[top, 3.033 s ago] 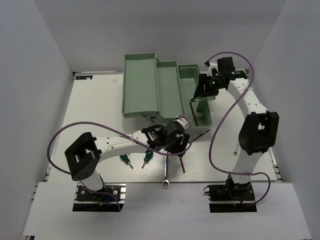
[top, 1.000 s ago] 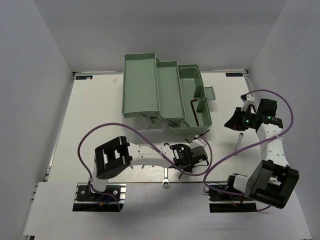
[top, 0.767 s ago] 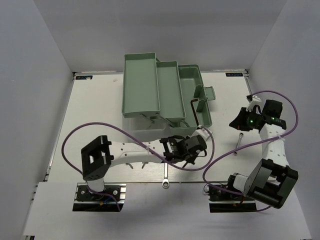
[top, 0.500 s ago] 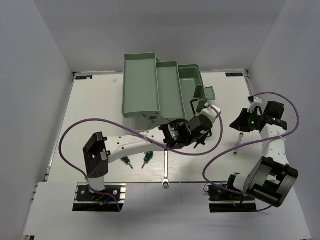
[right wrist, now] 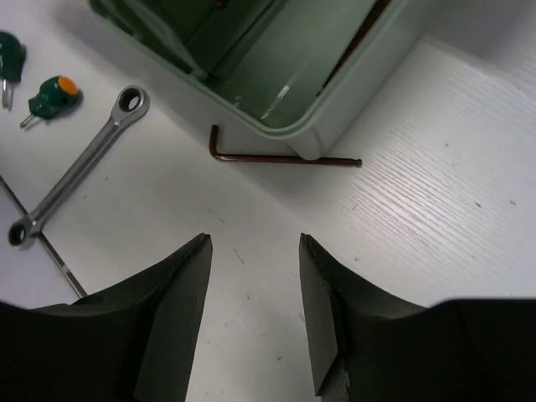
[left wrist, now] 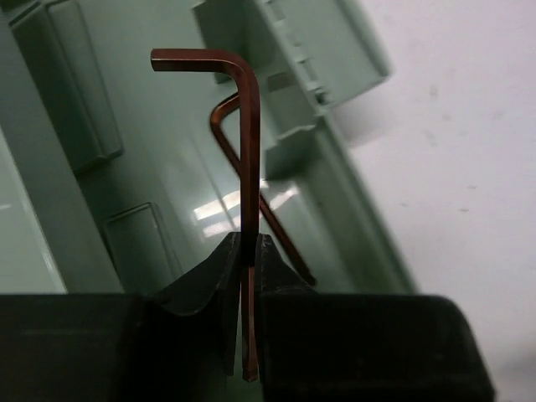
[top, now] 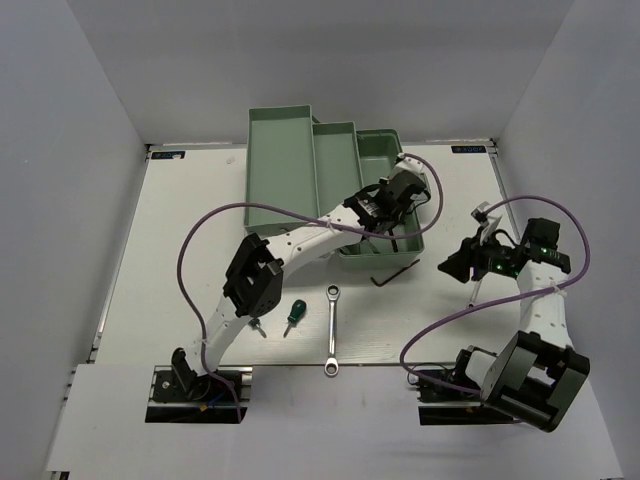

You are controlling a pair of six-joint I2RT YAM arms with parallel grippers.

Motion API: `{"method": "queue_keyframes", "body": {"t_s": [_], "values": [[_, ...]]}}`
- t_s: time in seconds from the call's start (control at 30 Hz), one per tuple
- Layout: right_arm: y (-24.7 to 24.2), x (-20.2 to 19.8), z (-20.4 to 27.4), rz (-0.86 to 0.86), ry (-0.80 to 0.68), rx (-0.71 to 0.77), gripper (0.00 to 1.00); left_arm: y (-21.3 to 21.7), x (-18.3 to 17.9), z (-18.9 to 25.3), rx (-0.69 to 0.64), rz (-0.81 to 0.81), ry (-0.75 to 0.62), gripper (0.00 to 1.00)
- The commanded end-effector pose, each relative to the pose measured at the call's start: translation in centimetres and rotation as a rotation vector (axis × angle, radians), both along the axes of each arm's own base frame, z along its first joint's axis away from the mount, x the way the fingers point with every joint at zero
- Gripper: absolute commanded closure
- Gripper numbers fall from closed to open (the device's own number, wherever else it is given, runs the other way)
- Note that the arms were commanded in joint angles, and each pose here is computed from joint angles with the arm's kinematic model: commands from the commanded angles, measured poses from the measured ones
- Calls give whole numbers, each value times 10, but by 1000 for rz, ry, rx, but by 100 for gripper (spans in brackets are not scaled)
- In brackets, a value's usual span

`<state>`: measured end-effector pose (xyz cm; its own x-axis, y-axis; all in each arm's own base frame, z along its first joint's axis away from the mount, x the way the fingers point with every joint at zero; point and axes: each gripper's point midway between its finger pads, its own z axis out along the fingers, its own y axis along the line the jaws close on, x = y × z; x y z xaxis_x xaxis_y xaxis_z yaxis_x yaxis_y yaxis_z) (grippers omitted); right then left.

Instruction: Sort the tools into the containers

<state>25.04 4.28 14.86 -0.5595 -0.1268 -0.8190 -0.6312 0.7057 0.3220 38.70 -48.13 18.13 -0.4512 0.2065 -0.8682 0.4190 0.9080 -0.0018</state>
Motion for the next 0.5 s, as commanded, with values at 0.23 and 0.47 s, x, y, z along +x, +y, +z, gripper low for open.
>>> {"method": "queue_keyframes", "body": {"t_s": [0.23, 0.47], "values": [[24, -28, -25, 535, -544, -249, 46, -6, 17, 38, -75, -100, -33, 35], [10, -1, -59, 756, -692, -456, 45, 1, -19, 99, -171, -178, -57, 24]]}}
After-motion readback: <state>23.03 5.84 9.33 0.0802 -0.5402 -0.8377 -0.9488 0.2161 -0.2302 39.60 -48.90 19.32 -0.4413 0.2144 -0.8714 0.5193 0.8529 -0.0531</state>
